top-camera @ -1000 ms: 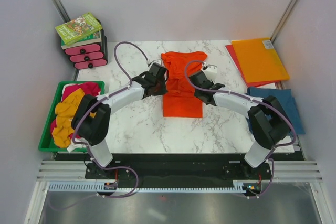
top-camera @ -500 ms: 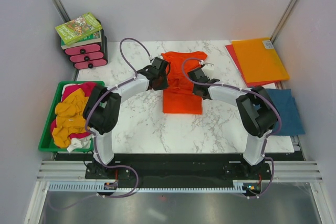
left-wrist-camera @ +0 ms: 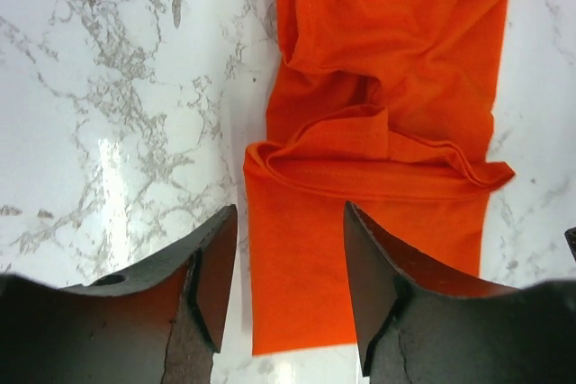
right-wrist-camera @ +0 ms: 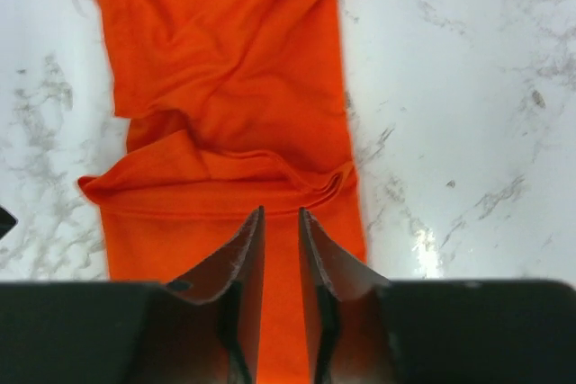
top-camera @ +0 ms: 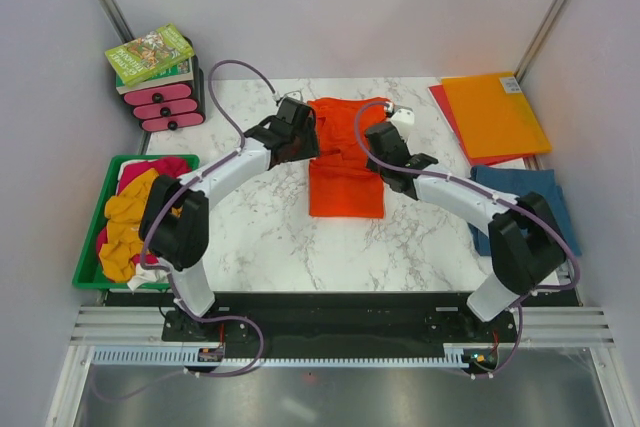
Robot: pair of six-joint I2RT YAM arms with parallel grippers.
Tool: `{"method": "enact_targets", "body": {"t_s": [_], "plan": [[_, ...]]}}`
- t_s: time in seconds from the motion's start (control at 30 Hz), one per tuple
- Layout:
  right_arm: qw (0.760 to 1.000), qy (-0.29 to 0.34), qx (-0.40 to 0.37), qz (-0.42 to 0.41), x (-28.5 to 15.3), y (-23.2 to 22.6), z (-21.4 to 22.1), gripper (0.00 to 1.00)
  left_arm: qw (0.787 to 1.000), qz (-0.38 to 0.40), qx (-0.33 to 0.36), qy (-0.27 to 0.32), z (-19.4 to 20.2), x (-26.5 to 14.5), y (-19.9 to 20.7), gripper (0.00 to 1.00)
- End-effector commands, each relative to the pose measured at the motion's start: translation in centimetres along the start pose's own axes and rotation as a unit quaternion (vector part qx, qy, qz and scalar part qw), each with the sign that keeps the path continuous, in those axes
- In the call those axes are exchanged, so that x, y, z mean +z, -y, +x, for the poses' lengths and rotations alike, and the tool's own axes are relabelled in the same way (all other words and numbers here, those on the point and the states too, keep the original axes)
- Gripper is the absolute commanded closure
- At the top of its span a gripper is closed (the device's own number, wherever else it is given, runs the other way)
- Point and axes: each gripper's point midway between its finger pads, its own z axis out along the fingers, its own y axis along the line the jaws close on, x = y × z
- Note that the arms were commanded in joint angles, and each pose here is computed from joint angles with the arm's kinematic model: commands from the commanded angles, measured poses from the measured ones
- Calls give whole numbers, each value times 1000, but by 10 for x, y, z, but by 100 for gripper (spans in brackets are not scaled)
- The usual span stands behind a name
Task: Fold and stack the t-shirts
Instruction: Fold the tshirt
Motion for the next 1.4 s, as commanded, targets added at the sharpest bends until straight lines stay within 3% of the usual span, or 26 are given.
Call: {"method": "enact_targets", "body": {"t_s": [0.0, 0.13, 0.23, 0.6, 0.9, 1.1, 1.27, 1.37], "plan": [[999, -17, 11, -33, -14, -9, 18, 100, 999, 35, -24, -2, 11, -25, 8, 55], [997, -48, -1, -58, -14, -24, 44, 100, 998, 38, -27, -42, 58, -23, 1, 81], [996, -65, -6, -63, -8, -31, 55, 100, 996, 54, -26, -61, 81, -22, 4, 90], [995, -89, -25, -44, 26, -42, 73, 100, 993, 58, -8, -103, 111, -6, 13, 92], [996, -80, -33, -19, 62, -44, 57, 100, 992, 58, 0, -108, 115, -5, 11, 92], [997, -75, -30, 9, 92, -37, 44, 100, 992, 59, 2, -115, 119, -2, 12, 92], [997, -60, -3, 37, 124, -18, 16, 100, 991, 55, 8, -120, 125, 0, 10, 91], [999, -24, 1, 28, 121, -22, -15, 100, 991, 52, 15, -120, 126, 0, 7, 91]]}}
